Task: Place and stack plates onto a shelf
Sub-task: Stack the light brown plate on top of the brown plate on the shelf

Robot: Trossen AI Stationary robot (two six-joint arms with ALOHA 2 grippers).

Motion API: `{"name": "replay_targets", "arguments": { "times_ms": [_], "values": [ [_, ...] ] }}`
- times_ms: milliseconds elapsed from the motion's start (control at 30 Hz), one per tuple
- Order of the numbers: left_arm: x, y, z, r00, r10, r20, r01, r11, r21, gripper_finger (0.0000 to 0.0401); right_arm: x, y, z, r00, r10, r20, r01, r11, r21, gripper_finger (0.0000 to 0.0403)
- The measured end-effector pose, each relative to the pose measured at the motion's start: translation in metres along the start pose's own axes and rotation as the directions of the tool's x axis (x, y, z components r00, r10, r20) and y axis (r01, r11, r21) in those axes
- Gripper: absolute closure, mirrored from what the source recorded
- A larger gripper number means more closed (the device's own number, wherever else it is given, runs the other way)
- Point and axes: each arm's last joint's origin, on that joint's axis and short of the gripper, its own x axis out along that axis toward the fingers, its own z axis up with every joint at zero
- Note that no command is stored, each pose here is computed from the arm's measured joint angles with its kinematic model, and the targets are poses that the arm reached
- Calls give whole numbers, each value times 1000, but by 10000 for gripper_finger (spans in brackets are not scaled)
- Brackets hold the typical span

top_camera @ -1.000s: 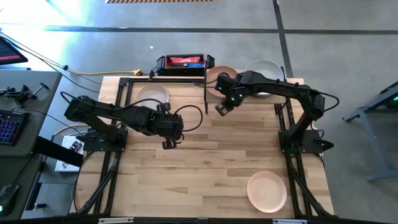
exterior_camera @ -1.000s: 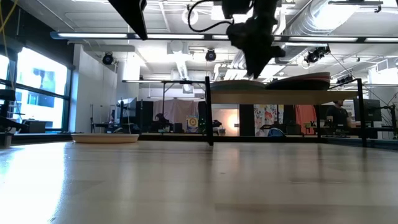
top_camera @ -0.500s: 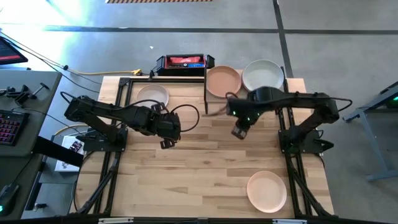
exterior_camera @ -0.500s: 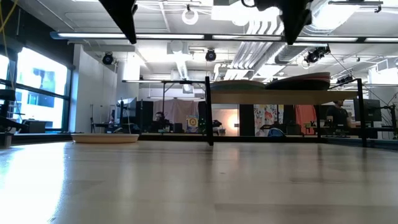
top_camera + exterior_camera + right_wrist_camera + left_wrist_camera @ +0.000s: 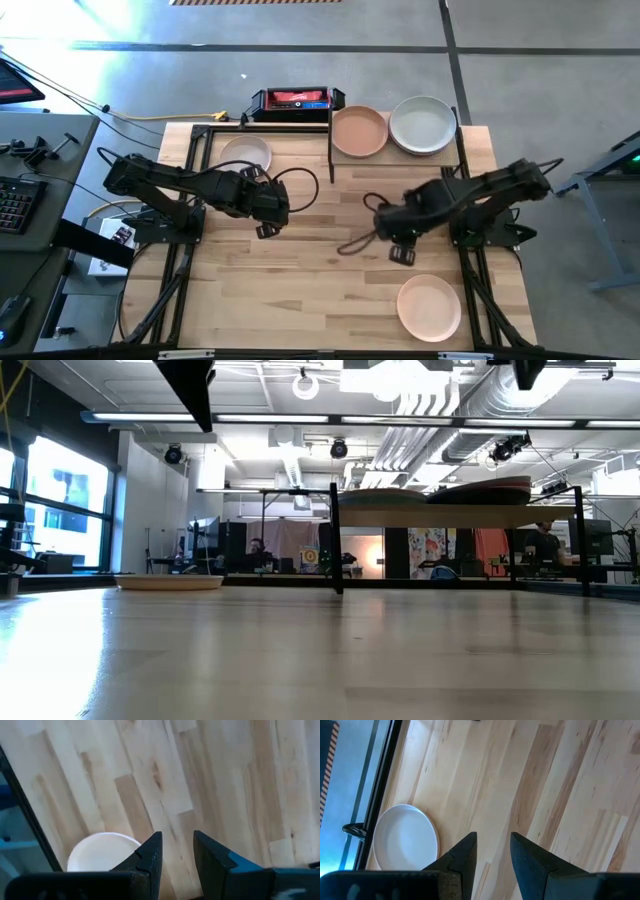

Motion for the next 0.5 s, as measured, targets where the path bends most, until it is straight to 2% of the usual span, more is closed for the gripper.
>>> {"name": "replay_targets", "arguments": {
  "times_ms": [133, 267, 500],
  "values": [
    [0, 0, 0, 1000, 0, 0, 0, 1000, 0, 295, -1, 16, -12, 997, -61, 53, 65, 994, -85, 314],
    [0, 0, 0, 1000, 0, 1, 0, 1000, -1, 295, -2, 33, -25, 994, -64, 83, 77, 983, -166, 314],
    [0, 0, 0, 1000, 0, 0, 0, 1000, -2, 295, 0, 59, -46, 985, -86, 147, 112, 977, -184, 314]
  ]
}}
